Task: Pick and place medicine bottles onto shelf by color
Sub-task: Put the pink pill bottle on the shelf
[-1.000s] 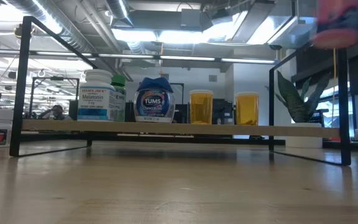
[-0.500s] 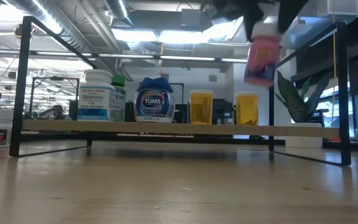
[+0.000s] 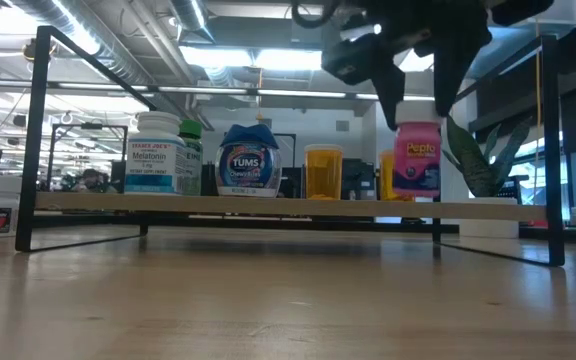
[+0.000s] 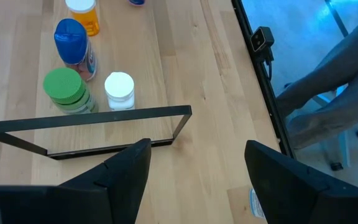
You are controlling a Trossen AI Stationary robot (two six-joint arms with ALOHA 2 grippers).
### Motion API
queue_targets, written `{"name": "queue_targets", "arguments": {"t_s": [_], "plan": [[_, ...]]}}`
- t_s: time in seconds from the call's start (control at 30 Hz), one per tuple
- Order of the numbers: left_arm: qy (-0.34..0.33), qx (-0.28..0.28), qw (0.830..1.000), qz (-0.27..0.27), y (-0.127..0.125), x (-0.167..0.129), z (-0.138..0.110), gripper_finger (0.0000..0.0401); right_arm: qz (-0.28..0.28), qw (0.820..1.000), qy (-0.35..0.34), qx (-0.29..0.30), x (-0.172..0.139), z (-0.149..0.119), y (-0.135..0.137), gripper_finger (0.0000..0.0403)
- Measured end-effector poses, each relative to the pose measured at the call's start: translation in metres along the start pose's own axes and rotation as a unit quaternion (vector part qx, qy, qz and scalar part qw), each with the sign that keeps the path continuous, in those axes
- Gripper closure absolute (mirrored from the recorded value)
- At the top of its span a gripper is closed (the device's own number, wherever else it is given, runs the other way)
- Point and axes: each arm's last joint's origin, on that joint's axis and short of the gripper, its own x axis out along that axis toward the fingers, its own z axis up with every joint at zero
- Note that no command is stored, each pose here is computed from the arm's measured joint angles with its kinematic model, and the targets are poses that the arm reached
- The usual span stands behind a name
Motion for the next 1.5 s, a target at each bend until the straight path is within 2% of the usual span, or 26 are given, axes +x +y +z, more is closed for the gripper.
{"name": "queue_targets", "arguments": {"t_s": [0.3,0.63,1.0,1.5], "plan": [[0.000,0.000,1.000,0.000,0.000,0.000,0.000,0.0146,0.010,1.000,0.002,0.002,0.003,-0.001,-0.002,0.0217],[0.000,0.000,1.000,0.000,0.000,0.000,0.000,0.0146,0.009,1.000,0.002,0.002,0.003,-0.001,-0.002,0.0198],[0.000,0.000,1.000,0.000,0.000,0.000,0.000,0.0146,-0.007,1.000,0.011,0.004,0.002,-0.002,-0.004,0.0196],[0.000,0.000,1.000,0.000,0.000,0.000,0.000,0.0146,-0.002,1.000,0.010,0.015,0.001,-0.006,-0.010,0.0195]]}}
